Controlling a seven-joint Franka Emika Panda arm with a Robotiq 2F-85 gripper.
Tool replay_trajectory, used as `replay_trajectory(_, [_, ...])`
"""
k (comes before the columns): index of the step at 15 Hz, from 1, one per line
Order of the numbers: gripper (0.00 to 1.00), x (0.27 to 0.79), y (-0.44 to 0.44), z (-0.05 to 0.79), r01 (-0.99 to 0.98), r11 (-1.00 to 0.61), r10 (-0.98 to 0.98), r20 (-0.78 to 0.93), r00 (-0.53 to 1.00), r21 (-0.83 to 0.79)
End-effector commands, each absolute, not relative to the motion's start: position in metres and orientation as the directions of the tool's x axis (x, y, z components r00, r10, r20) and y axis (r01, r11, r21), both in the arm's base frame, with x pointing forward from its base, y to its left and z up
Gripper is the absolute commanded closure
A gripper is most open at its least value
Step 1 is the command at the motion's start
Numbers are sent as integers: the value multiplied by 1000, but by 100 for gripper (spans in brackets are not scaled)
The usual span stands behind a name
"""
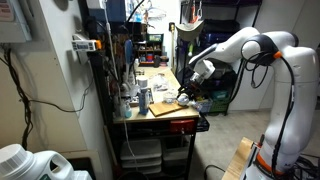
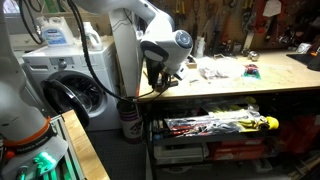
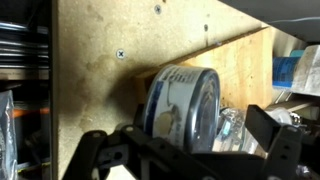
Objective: Turn the tin upside down
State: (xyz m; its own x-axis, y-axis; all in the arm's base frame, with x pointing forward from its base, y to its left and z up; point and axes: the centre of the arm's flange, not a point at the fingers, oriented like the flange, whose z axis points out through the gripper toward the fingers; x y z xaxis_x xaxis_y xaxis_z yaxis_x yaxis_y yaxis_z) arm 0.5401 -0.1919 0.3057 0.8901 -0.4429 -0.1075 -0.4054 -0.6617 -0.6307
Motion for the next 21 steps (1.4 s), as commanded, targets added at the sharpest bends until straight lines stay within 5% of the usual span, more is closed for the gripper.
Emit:
replay_trajectory(1, [0, 553, -180, 310, -370, -720, -389, -101, 916, -587])
replay_trajectory(14, [0, 590, -147, 328, -143, -939, -121, -88, 989, -313])
replay_trajectory(21, [0, 601, -139, 347, -99, -943, -95, -28, 995, -317])
